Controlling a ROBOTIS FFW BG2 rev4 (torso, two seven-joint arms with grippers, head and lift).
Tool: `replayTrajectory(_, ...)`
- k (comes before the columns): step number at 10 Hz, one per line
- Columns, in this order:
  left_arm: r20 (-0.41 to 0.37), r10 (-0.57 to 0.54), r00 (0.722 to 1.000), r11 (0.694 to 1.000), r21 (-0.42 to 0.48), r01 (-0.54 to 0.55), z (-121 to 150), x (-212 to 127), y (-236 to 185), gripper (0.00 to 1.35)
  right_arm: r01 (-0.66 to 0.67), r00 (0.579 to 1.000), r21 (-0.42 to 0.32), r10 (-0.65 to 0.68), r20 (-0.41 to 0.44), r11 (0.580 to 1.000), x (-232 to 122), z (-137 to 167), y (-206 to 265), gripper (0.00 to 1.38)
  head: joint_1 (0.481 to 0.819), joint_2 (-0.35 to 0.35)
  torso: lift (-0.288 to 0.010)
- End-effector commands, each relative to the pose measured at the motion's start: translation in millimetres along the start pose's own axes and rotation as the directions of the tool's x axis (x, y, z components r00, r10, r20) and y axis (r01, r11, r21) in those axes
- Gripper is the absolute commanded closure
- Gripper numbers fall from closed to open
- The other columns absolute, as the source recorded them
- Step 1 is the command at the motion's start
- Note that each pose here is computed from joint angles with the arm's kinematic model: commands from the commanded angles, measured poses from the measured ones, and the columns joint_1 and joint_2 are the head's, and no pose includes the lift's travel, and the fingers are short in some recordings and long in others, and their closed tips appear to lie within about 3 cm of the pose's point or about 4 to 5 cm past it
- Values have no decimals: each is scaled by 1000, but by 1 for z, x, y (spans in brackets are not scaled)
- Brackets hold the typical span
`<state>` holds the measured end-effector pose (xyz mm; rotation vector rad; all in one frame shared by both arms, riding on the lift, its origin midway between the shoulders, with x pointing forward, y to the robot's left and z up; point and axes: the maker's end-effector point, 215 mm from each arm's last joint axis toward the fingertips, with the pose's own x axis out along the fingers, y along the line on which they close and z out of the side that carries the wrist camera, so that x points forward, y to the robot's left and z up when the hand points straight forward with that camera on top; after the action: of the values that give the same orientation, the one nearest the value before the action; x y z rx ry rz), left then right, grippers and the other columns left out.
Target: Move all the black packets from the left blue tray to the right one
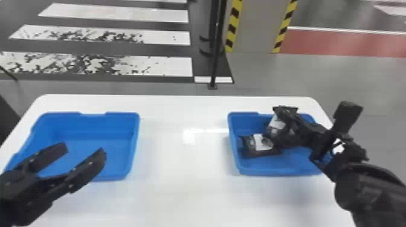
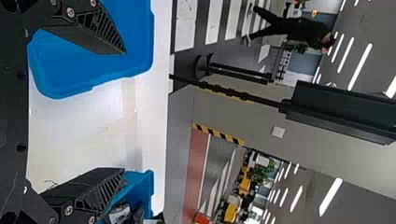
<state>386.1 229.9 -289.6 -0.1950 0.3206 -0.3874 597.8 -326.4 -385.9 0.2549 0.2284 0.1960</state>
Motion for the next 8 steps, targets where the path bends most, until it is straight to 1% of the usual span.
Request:
replayTrajectory(1, -19, 52, 998, 999, 8, -52, -4, -26, 8, 150, 33, 999, -32, -34, -14, 999, -18, -8, 0, 610, 695, -109, -140)
replayTrajectory(2, -23, 82, 996, 997, 16, -81, -4, -35, 17, 150, 52, 999, -42, -53, -13, 998, -29, -9, 1, 331, 695, -106, -140)
replayTrajectory(3, -19, 103, 995, 994, 45, -102, 3, -43, 20, 150, 81, 997, -90, -81, 5, 993, -45, 2, -4, 145, 695, -96, -140)
replayTrajectory(4, 2, 117, 993, 990, 83, -117, 16, -50, 20, 150, 130, 991, -186, -121, 59, 974, -73, 31, -7, 81, 695, -92, -140)
replayTrajectory(5, 13, 147, 989, 983, 112, -148, 21, -61, 25, 150, 156, 985, -234, -136, 102, 959, -103, 46, 0, 91, 695, -99, -140)
replayTrajectory(6, 29, 191, 981, 970, 150, -193, 27, -74, 34, 150, 152, 985, -266, -124, 118, 952, -131, 50, 16, 91, 695, -107, -140)
replayTrajectory(7, 73, 233, 970, 948, 207, -243, 38, -88, 45, 150, 135, 987, -290, -103, 121, 947, -156, 48, 38, 93, 695, -96, -140)
replayTrajectory(8, 109, 277, 955, 912, 284, -297, 48, -101, 57, 148, 129, 986, -292, -91, 141, 948, -180, 47, 54, 94, 695, -63, -140)
